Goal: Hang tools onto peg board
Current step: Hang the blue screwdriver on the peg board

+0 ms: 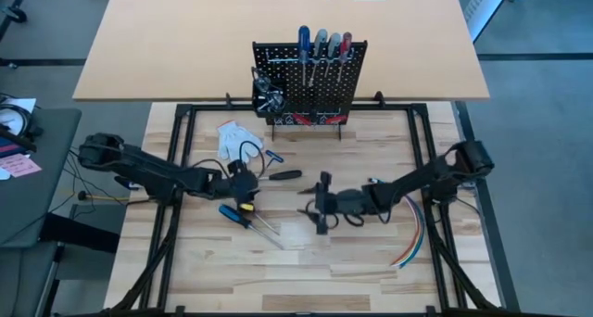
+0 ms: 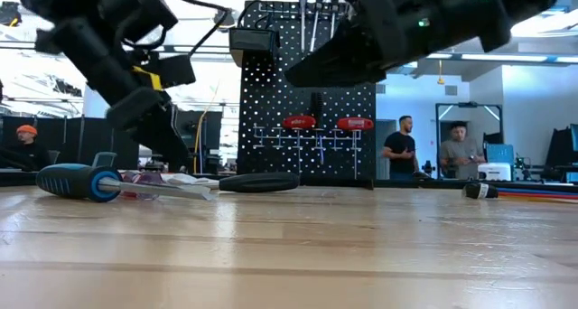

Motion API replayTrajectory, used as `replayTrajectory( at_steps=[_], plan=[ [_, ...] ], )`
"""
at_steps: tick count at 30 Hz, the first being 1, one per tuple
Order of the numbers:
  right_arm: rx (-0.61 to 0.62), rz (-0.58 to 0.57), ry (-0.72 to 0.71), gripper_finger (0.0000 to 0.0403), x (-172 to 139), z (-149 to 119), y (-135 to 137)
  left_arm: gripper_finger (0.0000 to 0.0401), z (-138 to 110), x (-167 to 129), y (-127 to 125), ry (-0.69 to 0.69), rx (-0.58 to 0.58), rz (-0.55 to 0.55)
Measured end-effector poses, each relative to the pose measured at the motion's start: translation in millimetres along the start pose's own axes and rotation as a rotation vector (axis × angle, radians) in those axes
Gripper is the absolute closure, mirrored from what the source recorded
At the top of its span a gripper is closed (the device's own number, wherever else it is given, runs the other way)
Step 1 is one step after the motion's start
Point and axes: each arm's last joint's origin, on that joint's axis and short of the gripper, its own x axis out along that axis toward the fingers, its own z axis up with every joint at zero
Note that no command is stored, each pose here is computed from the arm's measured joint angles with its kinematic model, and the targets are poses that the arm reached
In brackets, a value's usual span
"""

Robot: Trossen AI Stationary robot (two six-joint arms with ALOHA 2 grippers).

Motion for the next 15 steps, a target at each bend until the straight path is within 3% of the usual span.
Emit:
replayTrajectory(
  at_steps=[9,15],
  plan=[
    [-0.003,-0.009,-0.102,0.0159,15.6,-8.7,6.9,0.0264,-13.7,8.4,15.3,0.016,-0.032,0.029],
    [0.043,-0.037,-0.058,0.0159,26.5,-22.5,-0.9,0.0264,-14.3,8.3,12.4,0.032,0.013,-0.064]
  ],
)
